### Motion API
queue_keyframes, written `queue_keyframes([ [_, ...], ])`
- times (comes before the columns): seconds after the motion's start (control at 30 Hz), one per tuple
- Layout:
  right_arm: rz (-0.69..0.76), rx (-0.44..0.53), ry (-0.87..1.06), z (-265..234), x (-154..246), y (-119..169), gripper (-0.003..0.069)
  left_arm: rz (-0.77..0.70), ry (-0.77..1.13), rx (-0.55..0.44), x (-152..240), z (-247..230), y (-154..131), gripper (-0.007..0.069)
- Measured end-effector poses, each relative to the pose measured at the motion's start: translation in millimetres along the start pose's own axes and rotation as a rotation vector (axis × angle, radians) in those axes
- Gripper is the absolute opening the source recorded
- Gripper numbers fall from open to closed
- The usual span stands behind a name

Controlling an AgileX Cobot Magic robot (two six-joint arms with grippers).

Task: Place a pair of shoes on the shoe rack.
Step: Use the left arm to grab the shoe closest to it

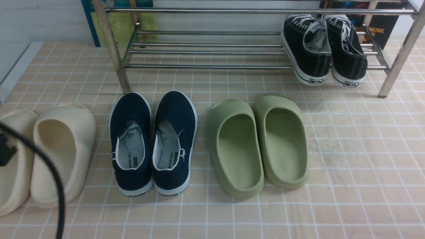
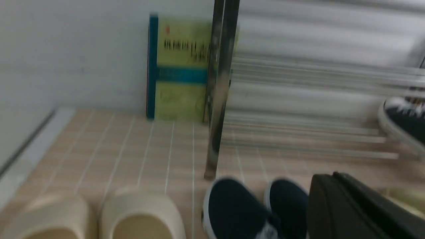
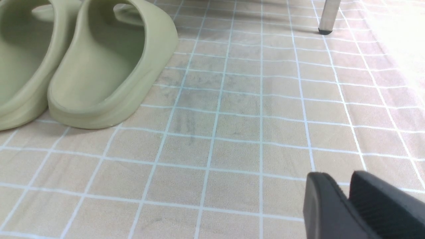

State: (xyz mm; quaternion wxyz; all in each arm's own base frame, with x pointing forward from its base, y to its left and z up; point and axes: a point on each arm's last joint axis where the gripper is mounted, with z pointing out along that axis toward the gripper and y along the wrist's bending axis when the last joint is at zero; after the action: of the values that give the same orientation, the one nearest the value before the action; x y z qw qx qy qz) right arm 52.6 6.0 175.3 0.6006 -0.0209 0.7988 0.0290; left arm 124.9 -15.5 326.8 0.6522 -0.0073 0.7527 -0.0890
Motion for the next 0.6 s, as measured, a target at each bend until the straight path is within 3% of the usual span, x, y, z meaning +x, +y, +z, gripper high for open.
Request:
queue_keyframes([
  [0.13,0.000,0.000,0.000,0.0,0.0,0.0,0.0142,-0.116,0.334,-0.038,14.1,45.9,-0.2,0.0002],
  [0.3,0.000,0.000,0.000,0.0,0.0,0.0,0.0145,-0.116,0.669,-0.068,19.9,95.1,-2.1,0.0027],
  [0.5,0.000,0.000,0.000,0.0,0.0,0.0,0.0149,-0.049,0.871,-0.043,31.6,142.1,-5.7,0.0151],
  [0.6,0.000,0.000,0.000,0.0,0.0,0.0,0.0155,0.035,0.947,-0.010,48.5,161.9,-17.1,0.0270],
])
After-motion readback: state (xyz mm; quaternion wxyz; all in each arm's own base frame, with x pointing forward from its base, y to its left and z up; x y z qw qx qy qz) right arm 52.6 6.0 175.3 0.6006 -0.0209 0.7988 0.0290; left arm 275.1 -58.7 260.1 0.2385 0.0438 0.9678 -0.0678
